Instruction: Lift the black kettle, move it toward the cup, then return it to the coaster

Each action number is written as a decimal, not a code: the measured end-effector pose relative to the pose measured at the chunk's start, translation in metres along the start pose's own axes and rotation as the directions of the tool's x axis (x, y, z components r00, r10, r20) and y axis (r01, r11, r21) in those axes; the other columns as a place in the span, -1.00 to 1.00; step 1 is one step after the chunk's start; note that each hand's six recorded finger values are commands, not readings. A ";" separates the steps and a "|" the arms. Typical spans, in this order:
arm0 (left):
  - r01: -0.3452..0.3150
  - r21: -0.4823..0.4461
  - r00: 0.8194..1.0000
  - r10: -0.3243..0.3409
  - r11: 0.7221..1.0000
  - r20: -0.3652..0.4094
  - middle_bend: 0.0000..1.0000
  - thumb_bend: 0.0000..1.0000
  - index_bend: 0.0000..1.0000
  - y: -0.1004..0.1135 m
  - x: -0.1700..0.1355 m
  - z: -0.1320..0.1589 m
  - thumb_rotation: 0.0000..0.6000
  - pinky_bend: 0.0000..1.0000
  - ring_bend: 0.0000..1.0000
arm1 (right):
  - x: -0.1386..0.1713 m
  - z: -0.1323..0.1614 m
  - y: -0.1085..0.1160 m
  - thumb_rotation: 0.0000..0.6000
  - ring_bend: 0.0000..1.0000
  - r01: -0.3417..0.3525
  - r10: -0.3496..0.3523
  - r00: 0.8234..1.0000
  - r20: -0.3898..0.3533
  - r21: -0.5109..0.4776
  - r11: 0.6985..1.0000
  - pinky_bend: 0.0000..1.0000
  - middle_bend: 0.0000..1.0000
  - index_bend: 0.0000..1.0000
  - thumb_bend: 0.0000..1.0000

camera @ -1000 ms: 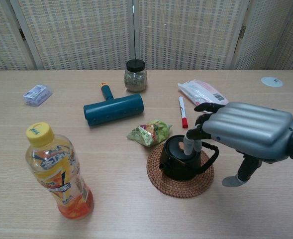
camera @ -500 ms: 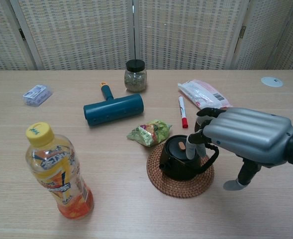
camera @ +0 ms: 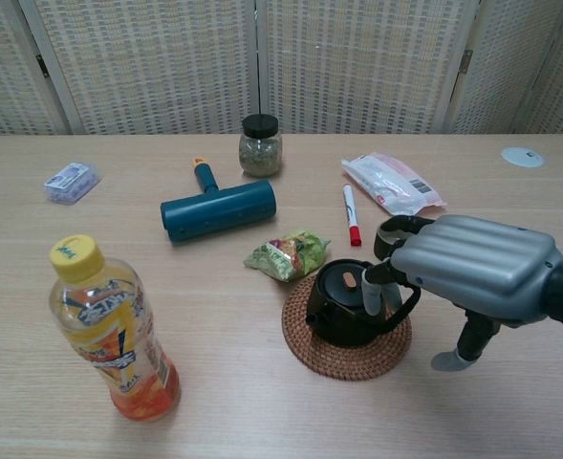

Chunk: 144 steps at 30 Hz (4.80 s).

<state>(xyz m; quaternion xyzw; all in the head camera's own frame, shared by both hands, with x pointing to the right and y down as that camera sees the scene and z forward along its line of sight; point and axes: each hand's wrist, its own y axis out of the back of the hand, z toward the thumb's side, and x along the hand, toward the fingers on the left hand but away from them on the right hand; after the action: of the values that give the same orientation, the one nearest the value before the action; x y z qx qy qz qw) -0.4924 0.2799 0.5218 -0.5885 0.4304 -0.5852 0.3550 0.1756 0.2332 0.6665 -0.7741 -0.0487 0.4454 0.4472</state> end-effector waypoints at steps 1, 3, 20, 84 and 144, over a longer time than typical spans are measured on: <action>0.000 0.001 1.000 0.000 1.000 -0.001 -0.97 -0.51 -0.70 0.000 0.000 0.000 1.00 -0.96 -0.85 | 0.000 0.000 0.000 1.00 -0.41 -0.002 0.002 1.000 0.000 -0.001 1.000 -1.00 -0.13 -0.24 -1.00; 0.001 0.002 1.000 -0.001 1.000 -0.003 -0.97 -0.51 -0.70 0.000 0.000 -0.001 1.00 -0.96 -0.85 | -0.001 0.000 -0.001 1.00 -0.40 -0.004 0.004 1.000 0.000 -0.001 1.000 -1.00 -0.12 -0.23 -1.00; 0.004 0.005 1.000 -0.004 1.000 -0.009 -0.97 -0.51 -0.70 0.000 -0.002 -0.002 1.00 -0.96 -0.85 | -0.003 0.002 -0.008 1.00 -0.32 -0.034 0.034 0.999 -0.006 -0.002 0.999 -1.00 -0.04 -0.18 -1.00; 0.017 0.004 0.999 -0.017 1.000 -0.030 -0.97 -0.51 -0.70 -0.006 -0.004 -0.009 1.00 -0.97 -0.85 | -0.001 0.007 -0.025 0.49 0.00 -0.040 0.041 0.999 -0.009 0.112 0.993 -1.00 0.32 0.28 -1.00; 0.040 0.011 0.999 -0.040 0.999 -0.036 -0.97 -0.51 -0.70 -0.013 -0.003 -0.010 1.00 -1.00 -0.85 | -0.026 -0.006 -0.001 0.11 0.66 -0.013 0.013 1.000 0.014 -0.022 1.000 -1.00 0.92 0.98 -1.00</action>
<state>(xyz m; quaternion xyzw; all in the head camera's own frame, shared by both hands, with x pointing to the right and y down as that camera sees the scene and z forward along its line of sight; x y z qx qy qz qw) -0.5009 0.2888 0.5331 -0.5843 0.4215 -0.6052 0.3387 0.1646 0.2175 0.6850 -0.7762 -0.0516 0.4532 0.4353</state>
